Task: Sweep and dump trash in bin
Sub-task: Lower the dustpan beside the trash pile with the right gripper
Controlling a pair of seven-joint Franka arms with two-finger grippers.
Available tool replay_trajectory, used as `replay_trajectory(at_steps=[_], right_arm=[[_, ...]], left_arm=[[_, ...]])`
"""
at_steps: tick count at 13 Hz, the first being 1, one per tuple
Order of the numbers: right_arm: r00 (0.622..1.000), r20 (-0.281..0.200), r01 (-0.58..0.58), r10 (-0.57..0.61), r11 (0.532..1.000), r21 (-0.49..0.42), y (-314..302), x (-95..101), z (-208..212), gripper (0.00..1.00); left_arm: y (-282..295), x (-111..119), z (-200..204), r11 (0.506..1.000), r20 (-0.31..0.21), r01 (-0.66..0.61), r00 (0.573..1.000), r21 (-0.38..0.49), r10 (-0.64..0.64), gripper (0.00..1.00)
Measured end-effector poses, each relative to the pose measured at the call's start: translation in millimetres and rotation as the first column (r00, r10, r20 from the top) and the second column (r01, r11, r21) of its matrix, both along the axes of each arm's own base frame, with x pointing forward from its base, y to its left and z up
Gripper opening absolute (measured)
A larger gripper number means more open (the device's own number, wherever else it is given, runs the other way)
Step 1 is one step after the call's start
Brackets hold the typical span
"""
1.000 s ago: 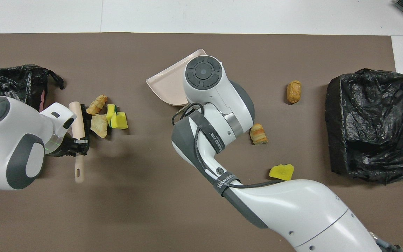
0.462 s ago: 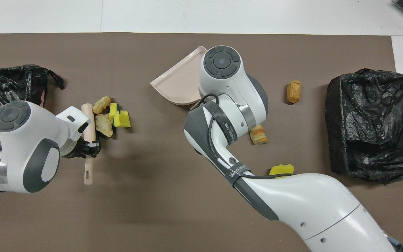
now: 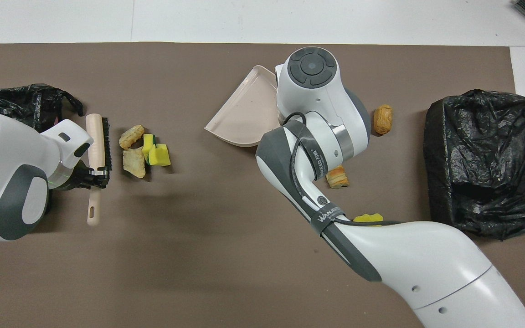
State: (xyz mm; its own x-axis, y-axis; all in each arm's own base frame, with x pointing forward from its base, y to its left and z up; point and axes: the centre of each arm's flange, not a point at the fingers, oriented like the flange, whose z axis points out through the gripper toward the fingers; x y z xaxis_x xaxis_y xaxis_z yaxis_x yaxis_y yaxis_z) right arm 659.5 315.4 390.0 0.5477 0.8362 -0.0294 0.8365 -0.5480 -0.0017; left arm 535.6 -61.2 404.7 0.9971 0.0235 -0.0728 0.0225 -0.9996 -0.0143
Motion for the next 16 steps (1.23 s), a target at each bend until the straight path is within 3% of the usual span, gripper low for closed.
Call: replay_trajectory(at_steps=[5,8,16], right_arm=[[0.963,-0.036,-0.266,0.266,0.964,-0.017,3.6,-17.8,-8.2,0.32],[0.929,-0.010,-0.370,0.370,0.929,-0.008,13.1,-23.5,-9.1,0.32],[0.903,-0.024,-0.430,0.429,0.903,-0.020,13.5,-33.5,-13.5,0.32]], left_arm=[[-1.2,2.6,-32.9,0.997,-0.041,0.075,0.996,-0.006,-0.075,0.26],[-3.0,-2.0,-46.1,0.997,-0.049,0.075,0.996,-0.006,-0.076,0.26],[-58.3,-18.7,-66.8,0.995,-0.004,0.101,0.995,-0.013,-0.101,0.26]])
